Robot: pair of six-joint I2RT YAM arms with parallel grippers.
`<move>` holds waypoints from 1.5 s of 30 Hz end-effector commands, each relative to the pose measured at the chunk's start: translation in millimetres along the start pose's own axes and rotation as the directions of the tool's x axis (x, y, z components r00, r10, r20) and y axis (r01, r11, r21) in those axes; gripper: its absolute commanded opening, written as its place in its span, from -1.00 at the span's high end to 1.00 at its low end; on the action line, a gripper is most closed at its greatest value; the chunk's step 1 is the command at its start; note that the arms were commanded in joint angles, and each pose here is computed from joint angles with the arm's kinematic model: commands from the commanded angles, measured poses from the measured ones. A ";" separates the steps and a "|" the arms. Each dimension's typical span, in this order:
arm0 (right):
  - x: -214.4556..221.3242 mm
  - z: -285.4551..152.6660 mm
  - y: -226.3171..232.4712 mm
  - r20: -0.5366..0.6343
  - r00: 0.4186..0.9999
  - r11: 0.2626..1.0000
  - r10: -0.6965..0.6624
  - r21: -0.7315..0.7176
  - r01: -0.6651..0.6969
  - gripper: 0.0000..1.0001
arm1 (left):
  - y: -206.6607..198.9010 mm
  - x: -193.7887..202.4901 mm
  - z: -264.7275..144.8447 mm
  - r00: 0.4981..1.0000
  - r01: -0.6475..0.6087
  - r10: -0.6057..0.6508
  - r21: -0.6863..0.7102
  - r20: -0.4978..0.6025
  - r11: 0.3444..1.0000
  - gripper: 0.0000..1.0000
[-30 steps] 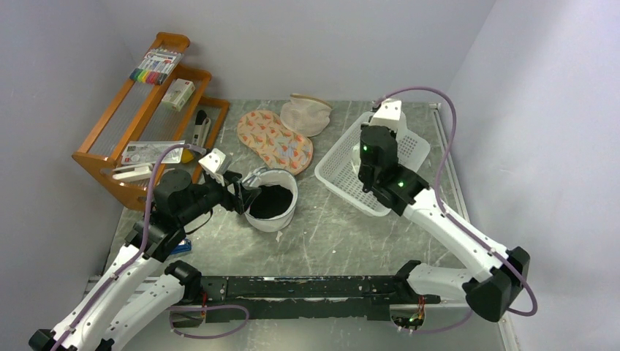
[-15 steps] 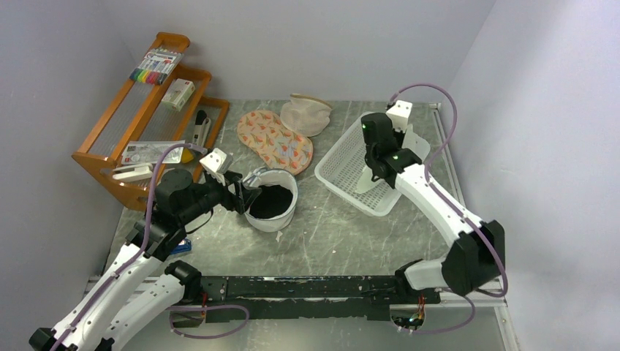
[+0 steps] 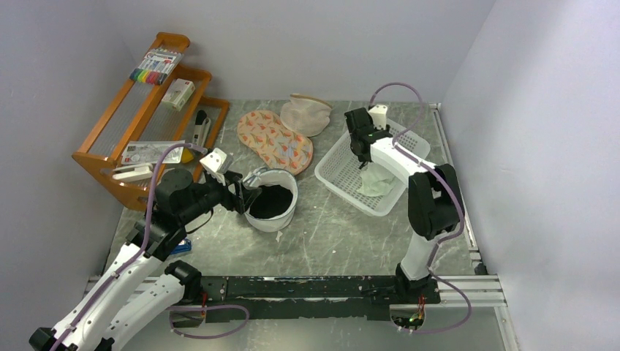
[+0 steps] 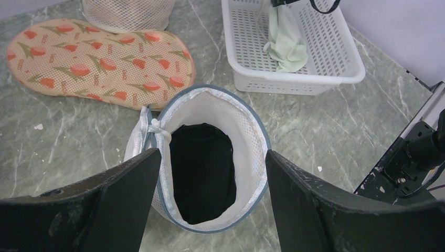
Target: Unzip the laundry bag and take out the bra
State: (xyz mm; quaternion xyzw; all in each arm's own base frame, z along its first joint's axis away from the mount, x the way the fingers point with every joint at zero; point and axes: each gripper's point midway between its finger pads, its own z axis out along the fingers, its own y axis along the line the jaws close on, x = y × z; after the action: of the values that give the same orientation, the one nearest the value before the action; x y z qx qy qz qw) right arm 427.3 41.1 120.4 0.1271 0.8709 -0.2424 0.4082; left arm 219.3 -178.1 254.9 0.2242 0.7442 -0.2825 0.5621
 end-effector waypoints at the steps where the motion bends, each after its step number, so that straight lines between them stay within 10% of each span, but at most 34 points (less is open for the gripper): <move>1: -29.8 -14.9 45.0 0.021 0.999 0.959 0.048 -0.281 -0.040 0.04 | -4.1 -8.2 1.2 0.999 -0.022 0.021 0.025 0.032 0.999 -0.69; 5: -56.6 -67.4 61.3 0.120 0.977 0.817 0.176 -0.571 -0.077 -0.79 | -3.6 -7.5 2.5 0.999 -0.022 0.021 0.024 0.026 0.999 -0.69; 7: -63.2 -85.4 60.0 0.134 0.968 0.773 0.210 -0.629 -0.081 -0.89 | -2.9 -6.6 3.3 1.000 -0.021 0.020 0.023 0.022 1.000 -0.69; 18: -44.9 -139.0 55.4 0.107 0.973 0.612 0.205 -0.790 -0.042 -1.00 | 3.7 -1.8 7.2 1.000 -0.004 0.004 -0.004 0.000 1.000 -0.71; 28: -21.9 -229.2 100.6 0.069 0.988 0.150 0.137 -0.987 0.048 -1.00 | 56.8 51.0 26.8 0.965 0.054 -0.125 -0.292 -0.231 0.955 -0.75; 38: 34.3 -316.3 142.8 0.210 0.977 -0.085 -0.026 -0.975 0.207 -0.99 | 77.0 80.9 35.0 0.919 0.031 -0.182 -0.395 -0.349 0.918 -0.69; 45: 77.2 -328.8 156.5 0.189 0.975 -0.150 -0.120 -0.974 0.170 -0.61 | 76.6 84.3 44.4 0.891 0.022 -0.192 -0.384 -0.412 0.923 -0.16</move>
State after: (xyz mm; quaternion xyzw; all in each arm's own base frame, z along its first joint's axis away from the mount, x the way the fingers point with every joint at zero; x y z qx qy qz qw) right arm 241.7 340.6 206.4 -0.3089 0.7579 0.4369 0.3731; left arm 270.3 -149.0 138.8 0.1342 0.9050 -0.1131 0.3875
